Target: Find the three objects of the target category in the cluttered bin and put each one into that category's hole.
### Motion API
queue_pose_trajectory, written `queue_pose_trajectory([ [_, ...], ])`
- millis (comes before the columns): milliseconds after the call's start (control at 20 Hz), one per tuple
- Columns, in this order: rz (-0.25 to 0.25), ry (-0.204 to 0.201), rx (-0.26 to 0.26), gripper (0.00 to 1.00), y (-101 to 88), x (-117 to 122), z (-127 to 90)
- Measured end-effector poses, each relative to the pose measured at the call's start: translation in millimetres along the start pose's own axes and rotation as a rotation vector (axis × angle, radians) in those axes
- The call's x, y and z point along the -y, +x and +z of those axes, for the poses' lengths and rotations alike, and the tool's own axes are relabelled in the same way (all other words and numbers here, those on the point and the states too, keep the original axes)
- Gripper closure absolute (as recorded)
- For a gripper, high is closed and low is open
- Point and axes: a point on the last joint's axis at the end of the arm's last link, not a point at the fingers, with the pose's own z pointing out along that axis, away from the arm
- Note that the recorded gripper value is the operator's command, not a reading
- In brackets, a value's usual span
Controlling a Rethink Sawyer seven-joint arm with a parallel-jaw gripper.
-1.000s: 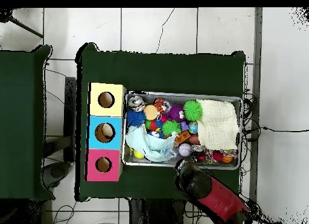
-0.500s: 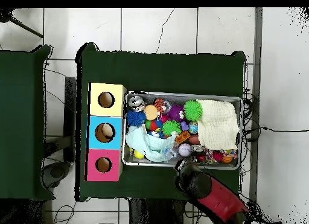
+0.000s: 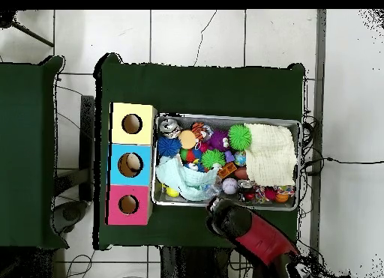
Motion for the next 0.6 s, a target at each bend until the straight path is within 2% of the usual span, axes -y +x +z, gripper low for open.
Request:
queue_pose_trajectory([
  [250, -0.013, 0.009, -0.038, 0.0, -5.2, -16, 0],
  [600, -0.013, 0.013, -0.055, 0.0, -29.5, -35, -5],
])
